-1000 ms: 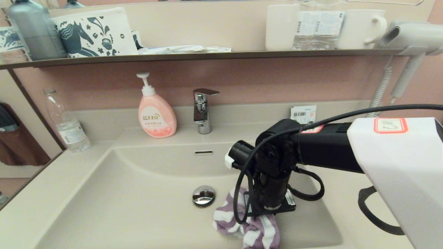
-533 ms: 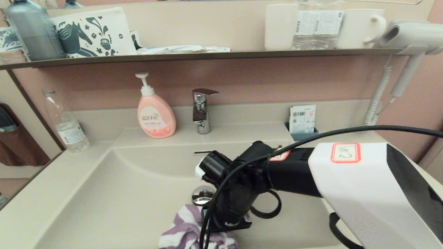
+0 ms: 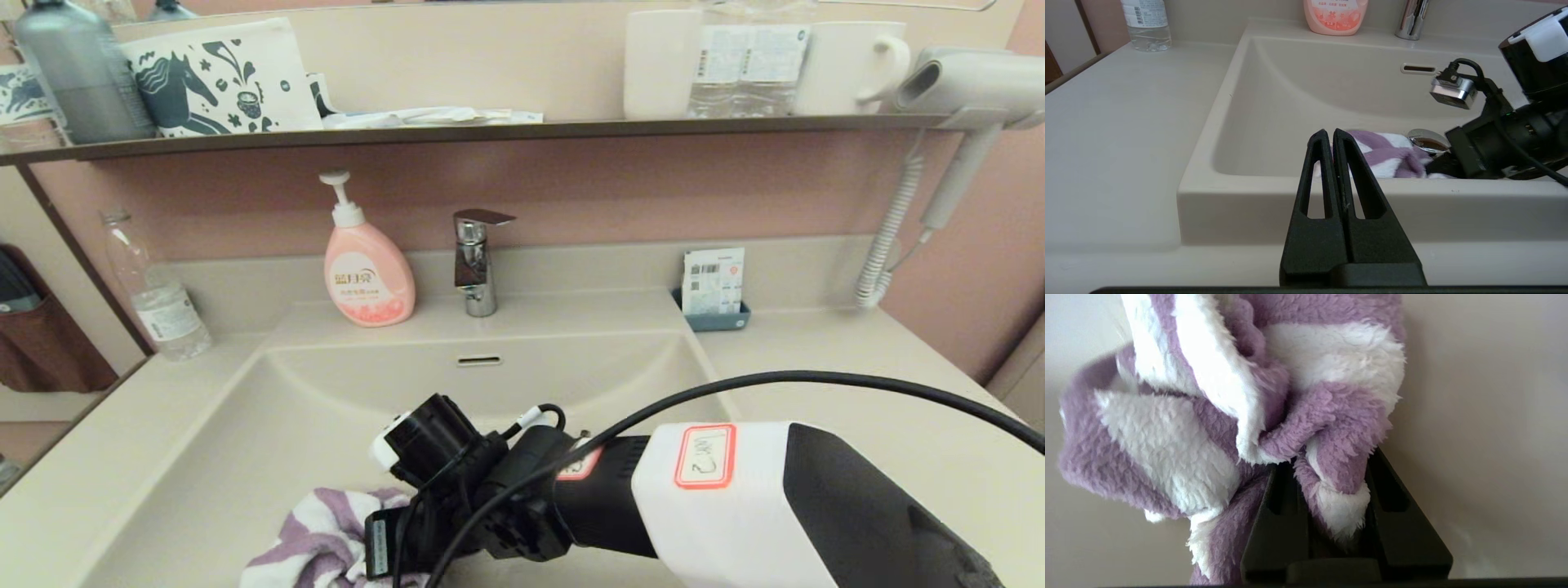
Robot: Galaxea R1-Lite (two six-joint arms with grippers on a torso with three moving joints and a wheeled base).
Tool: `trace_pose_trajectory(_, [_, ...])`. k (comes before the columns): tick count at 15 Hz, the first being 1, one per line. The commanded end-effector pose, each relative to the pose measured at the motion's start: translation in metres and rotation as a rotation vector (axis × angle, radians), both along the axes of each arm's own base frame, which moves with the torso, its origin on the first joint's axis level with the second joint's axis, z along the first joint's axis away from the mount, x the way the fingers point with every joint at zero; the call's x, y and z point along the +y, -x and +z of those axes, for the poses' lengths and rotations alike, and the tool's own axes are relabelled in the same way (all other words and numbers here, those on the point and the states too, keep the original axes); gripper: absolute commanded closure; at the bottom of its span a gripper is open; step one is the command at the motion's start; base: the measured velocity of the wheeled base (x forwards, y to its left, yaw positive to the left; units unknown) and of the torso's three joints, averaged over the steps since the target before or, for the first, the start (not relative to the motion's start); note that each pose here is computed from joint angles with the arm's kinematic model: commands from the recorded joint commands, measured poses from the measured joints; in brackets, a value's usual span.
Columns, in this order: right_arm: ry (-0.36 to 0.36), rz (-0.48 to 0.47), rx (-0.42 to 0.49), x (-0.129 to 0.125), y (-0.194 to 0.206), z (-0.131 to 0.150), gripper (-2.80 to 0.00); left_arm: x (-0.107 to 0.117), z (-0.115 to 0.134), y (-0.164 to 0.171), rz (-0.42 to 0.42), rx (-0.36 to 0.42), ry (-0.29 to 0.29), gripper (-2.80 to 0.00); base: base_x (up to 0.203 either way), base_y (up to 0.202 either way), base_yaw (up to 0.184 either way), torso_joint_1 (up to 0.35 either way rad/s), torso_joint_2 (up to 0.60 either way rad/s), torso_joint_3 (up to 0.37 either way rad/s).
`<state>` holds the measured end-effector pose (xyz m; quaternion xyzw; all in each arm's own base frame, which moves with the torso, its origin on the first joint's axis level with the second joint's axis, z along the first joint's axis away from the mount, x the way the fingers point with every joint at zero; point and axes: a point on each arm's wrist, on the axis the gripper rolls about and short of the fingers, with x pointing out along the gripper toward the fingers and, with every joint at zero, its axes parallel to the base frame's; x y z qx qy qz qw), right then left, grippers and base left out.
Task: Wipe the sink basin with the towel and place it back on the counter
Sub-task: Wipe the sink
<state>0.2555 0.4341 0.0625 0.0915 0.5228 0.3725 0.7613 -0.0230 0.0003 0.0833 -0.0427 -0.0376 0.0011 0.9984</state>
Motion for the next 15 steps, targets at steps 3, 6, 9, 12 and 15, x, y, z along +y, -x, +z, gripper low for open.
trace_pose_trajectory(3, [-0.079,-0.171,-0.193,0.004,-0.023,0.002,0.00,0.000,0.000,0.000,0.001,0.000,0.001,0.00,0.000,0.000,0.000,0.000,0.00,0.000])
trace_pose_trajectory(6, [-0.100,-0.332,-0.362,-0.001,-0.048,-0.002,0.00,0.000,0.000,0.000,0.001,0.000,0.001,0.00,0.000,0.000,0.000,0.000,0.00,0.000])
trace_pose_trajectory(9, [-0.024,-0.418,-0.470,-0.009,-0.063,-0.009,0.00,0.000,0.000,0.000,0.001,0.000,0.001,0.00,0.000,0.000,0.000,0.000,0.00,0.000])
trace_pose_trajectory(12, [0.084,-0.440,-0.464,-0.030,-0.069,0.007,0.00,0.000,0.000,0.000,0.001,0.000,0.001,0.00,0.000,0.000,0.000,0.000,0.00,0.000])
trace_pose_trajectory(15, [0.275,-0.454,-0.406,-0.057,-0.064,0.028,0.00,0.000,0.000,0.000,0.001,0.000,0.001,0.00,0.000,0.000,0.000,0.000,0.00,0.000])
